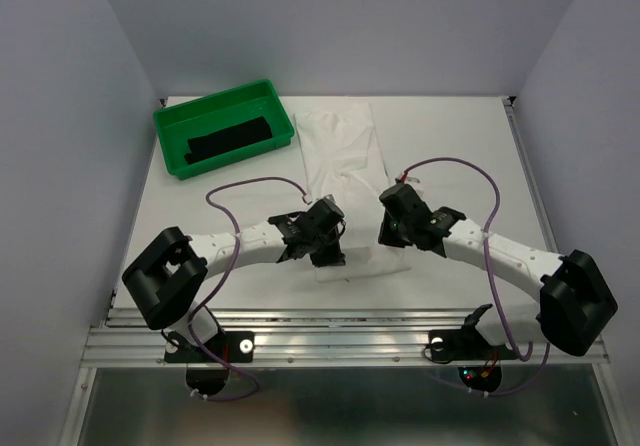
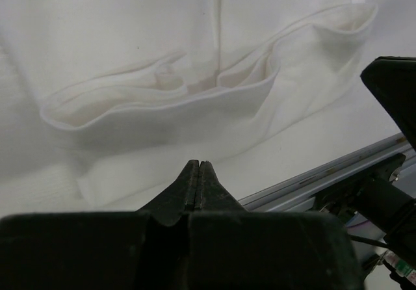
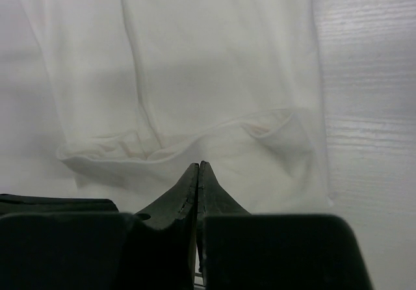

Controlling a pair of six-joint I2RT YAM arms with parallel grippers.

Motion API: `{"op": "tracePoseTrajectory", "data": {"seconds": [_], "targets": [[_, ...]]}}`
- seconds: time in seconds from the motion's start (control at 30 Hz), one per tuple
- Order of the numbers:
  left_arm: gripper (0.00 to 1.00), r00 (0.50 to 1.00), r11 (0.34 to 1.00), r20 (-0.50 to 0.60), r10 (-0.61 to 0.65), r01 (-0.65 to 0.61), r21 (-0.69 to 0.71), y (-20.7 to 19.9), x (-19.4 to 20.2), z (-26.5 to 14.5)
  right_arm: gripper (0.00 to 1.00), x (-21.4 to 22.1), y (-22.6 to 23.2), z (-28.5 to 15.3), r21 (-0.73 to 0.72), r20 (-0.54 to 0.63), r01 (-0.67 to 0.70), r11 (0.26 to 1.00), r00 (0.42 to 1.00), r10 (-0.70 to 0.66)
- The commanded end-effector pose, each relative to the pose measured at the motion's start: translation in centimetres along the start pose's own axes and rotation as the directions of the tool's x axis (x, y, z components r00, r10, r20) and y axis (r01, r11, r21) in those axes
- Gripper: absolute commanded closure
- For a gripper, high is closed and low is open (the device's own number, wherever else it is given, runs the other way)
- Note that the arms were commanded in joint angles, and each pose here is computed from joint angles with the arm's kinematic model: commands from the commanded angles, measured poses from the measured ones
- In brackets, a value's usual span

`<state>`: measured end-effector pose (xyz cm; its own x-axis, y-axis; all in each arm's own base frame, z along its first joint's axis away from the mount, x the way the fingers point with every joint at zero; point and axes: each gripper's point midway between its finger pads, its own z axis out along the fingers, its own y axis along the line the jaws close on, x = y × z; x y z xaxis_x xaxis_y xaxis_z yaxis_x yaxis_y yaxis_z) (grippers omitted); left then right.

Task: Roll the t-shirts
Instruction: Roll the T-shirt to the center of the board.

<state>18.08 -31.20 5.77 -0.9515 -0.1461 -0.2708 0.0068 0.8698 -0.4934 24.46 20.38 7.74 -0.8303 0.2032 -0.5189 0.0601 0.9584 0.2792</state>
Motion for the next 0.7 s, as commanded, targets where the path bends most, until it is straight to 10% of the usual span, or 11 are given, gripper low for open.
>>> {"op": "tracePoseTrajectory", "data": {"seconds": [0.0,0.67], "targets": [[1.0,0.998,0.999,0.055,-0.016,0.014,0.039,-2.4,-1.9,0.3,0.97,-3.1,-2.2,-0.7,0.088,0.091,-0.014,0.996,0.996,0.006],[1.0,0.995,0.997,0.093,-0.035,0.041,-0.063,-0.3,-2.8,2.5,0.99,1.8,-8.5,4.3,0.289,-0.036,0.021,0.957,0.999,-0.011]]}}
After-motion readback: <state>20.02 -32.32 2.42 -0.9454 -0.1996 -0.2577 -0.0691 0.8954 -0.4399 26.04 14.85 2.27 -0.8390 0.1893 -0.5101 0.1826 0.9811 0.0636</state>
